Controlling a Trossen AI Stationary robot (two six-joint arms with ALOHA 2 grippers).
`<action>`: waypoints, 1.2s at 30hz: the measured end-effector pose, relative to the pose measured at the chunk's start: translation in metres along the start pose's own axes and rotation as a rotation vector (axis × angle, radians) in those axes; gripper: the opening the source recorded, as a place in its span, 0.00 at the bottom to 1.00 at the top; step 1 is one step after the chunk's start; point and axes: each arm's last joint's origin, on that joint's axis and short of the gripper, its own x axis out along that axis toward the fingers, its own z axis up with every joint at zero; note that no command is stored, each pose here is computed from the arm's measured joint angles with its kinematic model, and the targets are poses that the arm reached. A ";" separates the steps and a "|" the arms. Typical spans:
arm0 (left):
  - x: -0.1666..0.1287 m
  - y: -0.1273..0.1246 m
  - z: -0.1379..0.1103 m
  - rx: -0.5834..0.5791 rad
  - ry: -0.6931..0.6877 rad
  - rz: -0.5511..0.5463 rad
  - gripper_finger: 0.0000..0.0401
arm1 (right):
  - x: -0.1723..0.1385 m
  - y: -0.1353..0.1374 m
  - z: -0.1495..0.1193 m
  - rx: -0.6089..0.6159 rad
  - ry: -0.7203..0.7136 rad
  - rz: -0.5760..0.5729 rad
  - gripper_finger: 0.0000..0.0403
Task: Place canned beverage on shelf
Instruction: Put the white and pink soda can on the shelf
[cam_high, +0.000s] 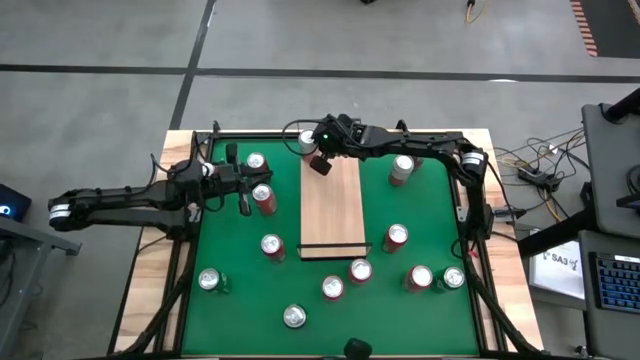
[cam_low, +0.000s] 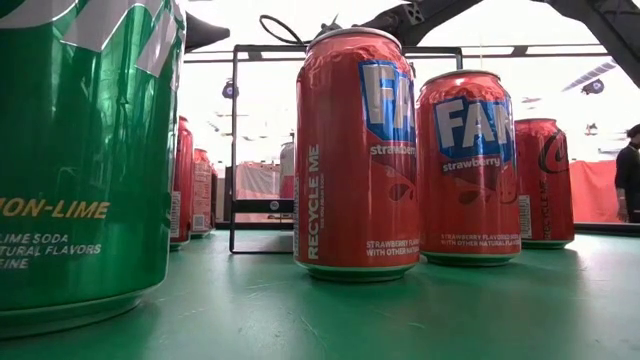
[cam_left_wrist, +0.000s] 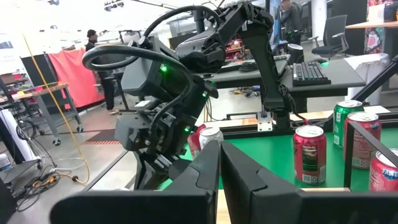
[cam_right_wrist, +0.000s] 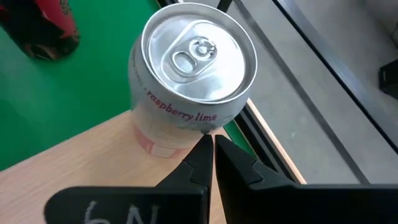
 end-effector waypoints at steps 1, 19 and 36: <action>0.000 0.000 0.000 0.000 0.000 0.000 0.00 | 0.000 0.000 0.000 0.003 0.003 0.000 0.02; 0.000 0.000 -0.001 0.000 0.005 -0.001 0.00 | 0.006 0.012 0.005 0.024 -0.084 0.204 0.02; 0.001 0.000 -0.001 0.000 0.007 -0.001 0.00 | -0.010 0.023 0.007 0.019 -0.060 0.213 0.02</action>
